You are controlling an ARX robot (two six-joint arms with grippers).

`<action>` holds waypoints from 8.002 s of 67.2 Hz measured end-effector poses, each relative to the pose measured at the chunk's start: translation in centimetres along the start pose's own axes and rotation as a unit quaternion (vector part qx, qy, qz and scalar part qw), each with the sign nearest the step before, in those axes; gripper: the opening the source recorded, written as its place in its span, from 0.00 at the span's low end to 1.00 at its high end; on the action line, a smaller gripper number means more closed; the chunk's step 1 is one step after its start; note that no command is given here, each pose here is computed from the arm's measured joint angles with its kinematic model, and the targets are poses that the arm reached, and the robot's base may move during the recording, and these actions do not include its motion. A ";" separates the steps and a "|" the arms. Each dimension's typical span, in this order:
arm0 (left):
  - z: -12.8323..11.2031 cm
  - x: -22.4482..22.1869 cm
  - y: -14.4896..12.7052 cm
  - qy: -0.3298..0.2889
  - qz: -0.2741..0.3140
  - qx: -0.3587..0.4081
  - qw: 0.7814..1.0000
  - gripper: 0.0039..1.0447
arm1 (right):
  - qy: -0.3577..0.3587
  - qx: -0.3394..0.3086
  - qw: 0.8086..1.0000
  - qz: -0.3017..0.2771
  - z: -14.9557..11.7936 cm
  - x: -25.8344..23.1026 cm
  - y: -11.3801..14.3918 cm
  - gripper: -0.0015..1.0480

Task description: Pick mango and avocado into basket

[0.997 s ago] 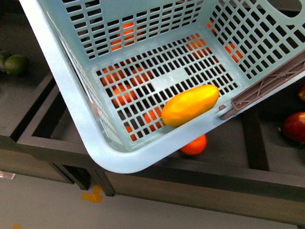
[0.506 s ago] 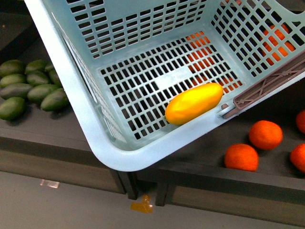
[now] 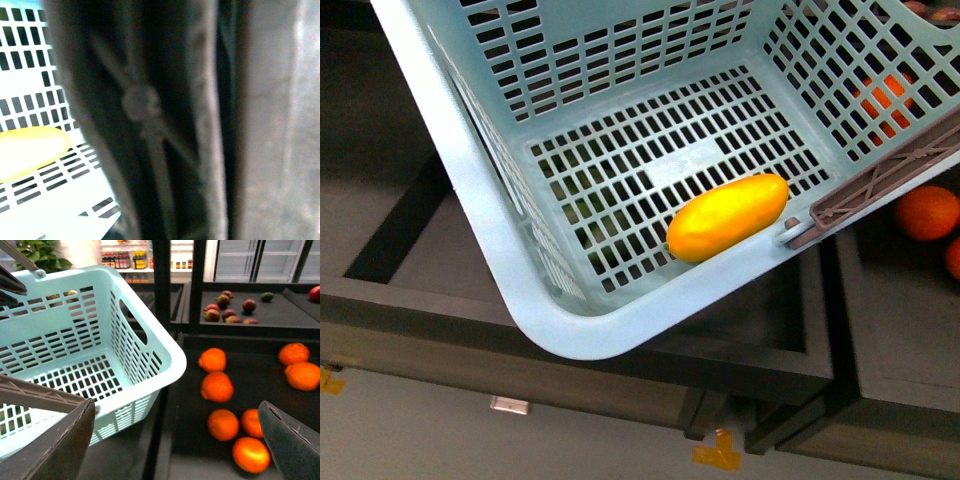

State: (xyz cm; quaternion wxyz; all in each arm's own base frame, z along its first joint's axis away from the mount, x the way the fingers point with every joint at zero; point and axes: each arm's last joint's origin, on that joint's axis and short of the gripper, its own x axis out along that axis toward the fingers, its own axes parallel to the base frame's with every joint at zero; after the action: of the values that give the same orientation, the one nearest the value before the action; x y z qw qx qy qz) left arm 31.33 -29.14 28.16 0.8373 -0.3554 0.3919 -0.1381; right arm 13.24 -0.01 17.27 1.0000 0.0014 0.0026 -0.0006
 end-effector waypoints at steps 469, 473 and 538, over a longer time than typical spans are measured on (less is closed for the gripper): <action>-0.1 0.1 0.1 -0.021 0.015 0.016 1.000 0.13 | 0.154 0.111 0.982 -0.012 6.7 19.4 7.4 0.90; -0.2 0.1 0.0 -0.015 0.012 0.017 1.000 0.13 | 0.153 0.106 0.982 -0.019 7.1 19.0 7.0 0.90; 0.0 0.0 0.0 0.003 -0.003 -0.002 1.000 0.13 | 0.001 0.001 1.000 0.001 2.7 3.8 0.0 0.02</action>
State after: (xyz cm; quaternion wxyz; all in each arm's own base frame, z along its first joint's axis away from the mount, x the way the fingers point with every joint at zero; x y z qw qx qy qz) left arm 31.39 -29.15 28.16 0.8349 -0.3579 0.3939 -0.1407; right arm 17.02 0.02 19.92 1.0000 0.0028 0.0031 0.0002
